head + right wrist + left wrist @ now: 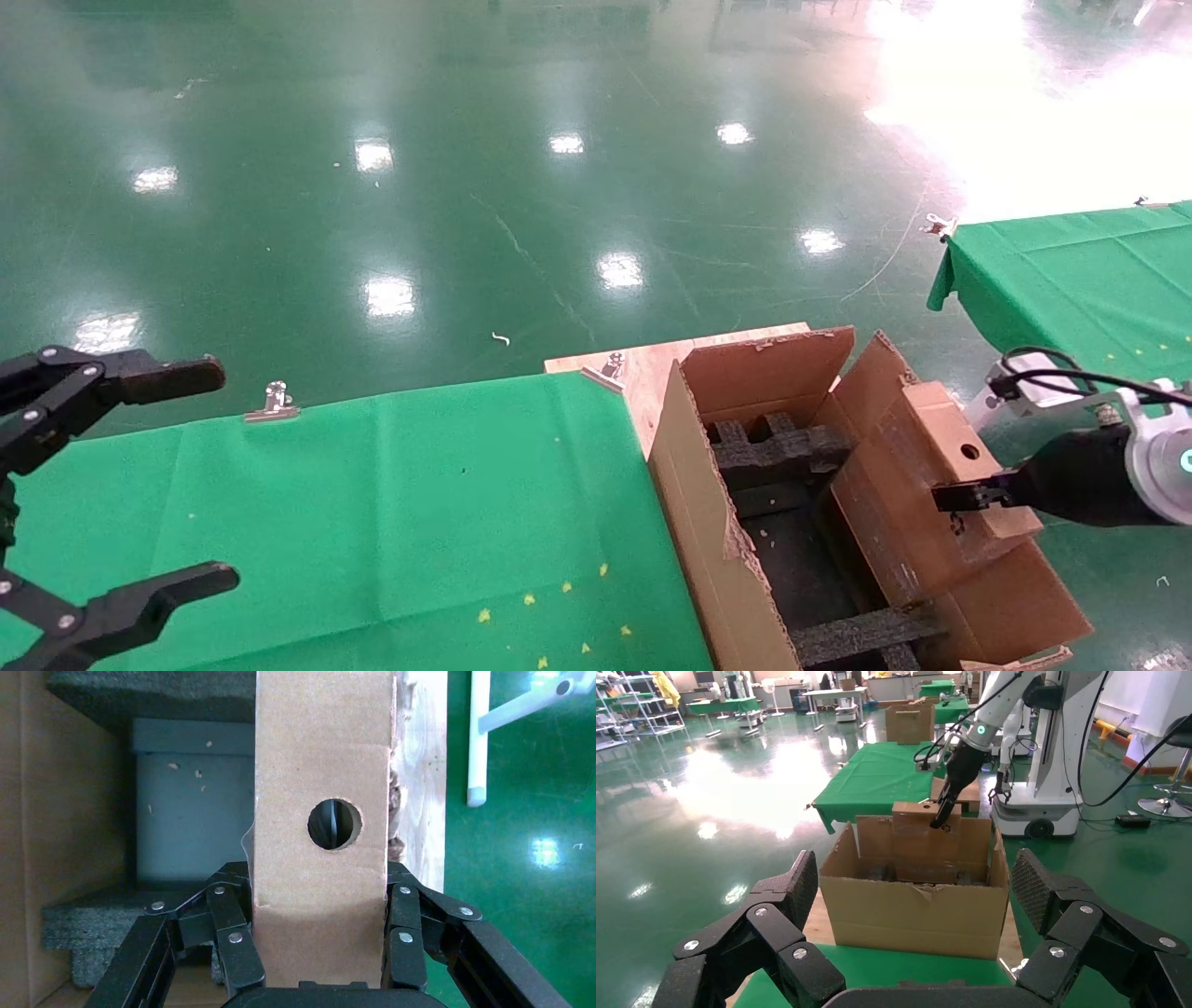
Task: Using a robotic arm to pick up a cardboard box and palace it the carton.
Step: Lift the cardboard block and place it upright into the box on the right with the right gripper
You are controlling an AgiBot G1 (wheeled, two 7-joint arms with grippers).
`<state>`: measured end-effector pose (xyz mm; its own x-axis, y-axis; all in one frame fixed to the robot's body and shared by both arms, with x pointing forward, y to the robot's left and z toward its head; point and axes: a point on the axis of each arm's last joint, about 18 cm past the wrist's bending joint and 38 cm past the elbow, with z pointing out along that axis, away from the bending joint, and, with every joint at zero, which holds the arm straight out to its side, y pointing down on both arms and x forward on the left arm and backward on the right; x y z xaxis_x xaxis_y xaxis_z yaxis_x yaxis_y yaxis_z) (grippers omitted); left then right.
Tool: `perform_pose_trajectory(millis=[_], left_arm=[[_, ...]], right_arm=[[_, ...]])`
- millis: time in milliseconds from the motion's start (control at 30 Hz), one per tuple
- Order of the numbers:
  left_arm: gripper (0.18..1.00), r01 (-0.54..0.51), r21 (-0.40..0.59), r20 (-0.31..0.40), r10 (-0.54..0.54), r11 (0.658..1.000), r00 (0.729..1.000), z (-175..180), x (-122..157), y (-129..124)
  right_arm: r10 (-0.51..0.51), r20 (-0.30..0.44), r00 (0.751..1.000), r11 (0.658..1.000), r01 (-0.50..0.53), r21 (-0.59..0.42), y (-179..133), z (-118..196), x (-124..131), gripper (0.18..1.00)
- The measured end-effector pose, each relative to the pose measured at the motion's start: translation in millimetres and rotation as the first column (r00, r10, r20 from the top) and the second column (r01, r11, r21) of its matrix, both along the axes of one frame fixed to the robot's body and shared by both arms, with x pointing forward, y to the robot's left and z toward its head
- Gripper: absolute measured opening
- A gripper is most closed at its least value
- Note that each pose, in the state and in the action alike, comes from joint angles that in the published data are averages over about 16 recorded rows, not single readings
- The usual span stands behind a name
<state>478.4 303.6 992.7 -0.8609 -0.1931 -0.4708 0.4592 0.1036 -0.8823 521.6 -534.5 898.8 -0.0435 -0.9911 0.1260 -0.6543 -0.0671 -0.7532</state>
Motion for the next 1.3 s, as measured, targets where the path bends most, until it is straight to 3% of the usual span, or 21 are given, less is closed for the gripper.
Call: perform_pose_trajectory(millis=[1300], left_arm=[[1.001, 0.0, 0.0, 0.0, 0.0, 1.0, 1.0, 0.0, 0.0, 0.0]], right_arm=[[-0.022, -0.079, 0.997, 1.0, 0.021, -0.016, 5.3, -77.9, 56.1, 0.354]])
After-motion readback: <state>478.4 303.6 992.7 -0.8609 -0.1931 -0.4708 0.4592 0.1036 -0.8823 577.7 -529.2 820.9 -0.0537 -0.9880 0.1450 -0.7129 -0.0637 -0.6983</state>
